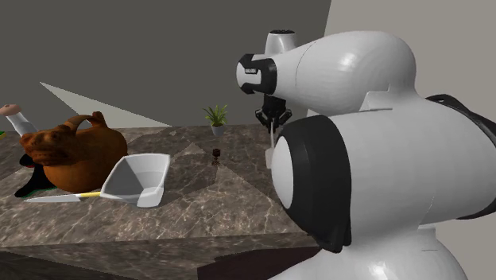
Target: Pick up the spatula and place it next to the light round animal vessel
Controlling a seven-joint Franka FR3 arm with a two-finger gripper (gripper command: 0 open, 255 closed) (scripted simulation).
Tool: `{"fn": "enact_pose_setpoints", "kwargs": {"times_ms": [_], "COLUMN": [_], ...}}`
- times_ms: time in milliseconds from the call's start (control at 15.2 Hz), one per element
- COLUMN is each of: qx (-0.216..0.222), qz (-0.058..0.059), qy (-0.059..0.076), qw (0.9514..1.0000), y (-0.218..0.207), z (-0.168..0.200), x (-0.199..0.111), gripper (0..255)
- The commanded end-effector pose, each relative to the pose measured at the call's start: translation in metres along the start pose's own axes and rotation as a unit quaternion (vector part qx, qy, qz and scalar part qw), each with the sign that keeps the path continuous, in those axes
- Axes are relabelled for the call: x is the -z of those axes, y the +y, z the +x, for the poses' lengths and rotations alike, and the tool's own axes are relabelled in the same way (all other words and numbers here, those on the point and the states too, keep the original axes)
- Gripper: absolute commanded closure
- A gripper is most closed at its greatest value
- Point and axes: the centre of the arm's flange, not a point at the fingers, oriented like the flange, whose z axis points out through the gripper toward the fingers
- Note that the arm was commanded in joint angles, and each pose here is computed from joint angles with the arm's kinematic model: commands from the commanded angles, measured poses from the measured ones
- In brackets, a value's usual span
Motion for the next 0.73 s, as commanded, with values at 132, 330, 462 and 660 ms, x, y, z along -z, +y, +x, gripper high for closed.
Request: {"fn": "enact_pose_setpoints", "kwargs": {"times_ms": [132,330,462,660], "qx": [0.0,0.0,0.0,0.0], "qz": [0.0,0.0,0.0,0.0], "qy": [0.0,0.0,0.0,0.0], "qw": [1.0,1.0,1.0,1.0], "y": [0.0,0.0,0.0,0.0], "z": [0.002,0.003,0.003,0.004], "x": [0.021,0.037,0.048,0.064], "gripper": [255,255,255,255]}}
